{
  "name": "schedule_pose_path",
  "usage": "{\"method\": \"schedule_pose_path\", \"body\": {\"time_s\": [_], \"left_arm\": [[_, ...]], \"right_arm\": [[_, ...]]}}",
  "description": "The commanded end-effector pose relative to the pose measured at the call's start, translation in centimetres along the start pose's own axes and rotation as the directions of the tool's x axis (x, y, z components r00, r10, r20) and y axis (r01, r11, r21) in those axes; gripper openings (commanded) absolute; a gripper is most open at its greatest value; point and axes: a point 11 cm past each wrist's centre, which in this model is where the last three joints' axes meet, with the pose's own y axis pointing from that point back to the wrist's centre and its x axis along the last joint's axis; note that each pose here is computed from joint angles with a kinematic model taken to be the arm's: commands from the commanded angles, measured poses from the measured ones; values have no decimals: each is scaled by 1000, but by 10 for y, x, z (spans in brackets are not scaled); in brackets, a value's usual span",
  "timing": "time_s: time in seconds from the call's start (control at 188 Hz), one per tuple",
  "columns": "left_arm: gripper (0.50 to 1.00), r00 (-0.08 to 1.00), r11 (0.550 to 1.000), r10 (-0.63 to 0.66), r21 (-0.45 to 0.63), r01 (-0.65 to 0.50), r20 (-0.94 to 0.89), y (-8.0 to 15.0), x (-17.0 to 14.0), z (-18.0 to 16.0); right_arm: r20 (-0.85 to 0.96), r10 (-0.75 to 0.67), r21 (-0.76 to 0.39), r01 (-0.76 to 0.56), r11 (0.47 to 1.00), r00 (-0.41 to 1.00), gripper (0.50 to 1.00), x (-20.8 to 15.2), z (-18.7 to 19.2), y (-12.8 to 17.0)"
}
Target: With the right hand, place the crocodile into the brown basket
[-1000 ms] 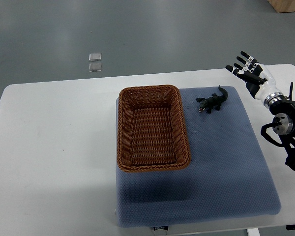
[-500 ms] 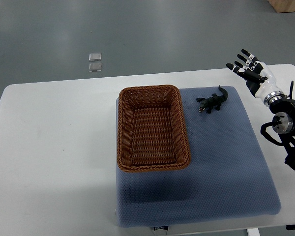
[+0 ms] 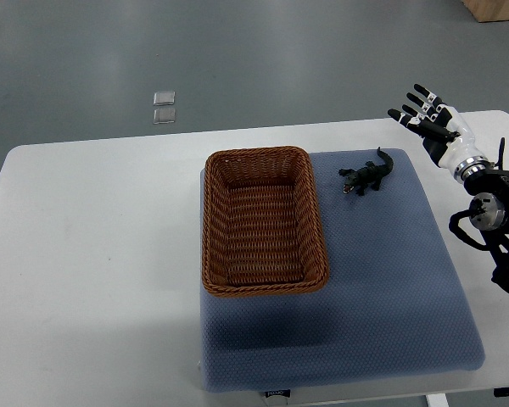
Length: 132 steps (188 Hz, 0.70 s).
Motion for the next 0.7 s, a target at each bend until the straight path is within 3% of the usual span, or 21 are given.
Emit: {"method": "schedule_pose_path", "body": {"time_s": [0.0, 0.298, 0.457, 0.644, 0.649, 0.697], "left_arm": [[1000, 1000, 1000, 0, 0, 0, 0, 0, 0, 0], [1000, 1000, 1000, 0, 0, 0, 0, 0, 0, 0], [1000, 1000, 1000, 0, 0, 0, 0, 0, 0, 0], [1000, 1000, 1000, 0, 0, 0, 0, 0, 0, 0], [1000, 1000, 1000, 0, 0, 0, 0, 0, 0, 0], [1000, 1000, 1000, 0, 0, 0, 0, 0, 0, 0]], "right_arm": [[-2, 1, -3, -1, 1000, 1000, 932, 1, 1, 1], [-27, -1, 8, 1, 1000, 1000, 932, 5, -7, 1], [-46, -65, 7, 65, 998, 997, 930, -2, -10, 0], [-186, -110, -31, 106, 994, 976, 930, -2, -11, 1], [-259, -140, -48, 132, 990, 956, 930, -6, -12, 1], [-319, -165, -57, 155, 986, 933, 930, -11, -14, 1]]}}
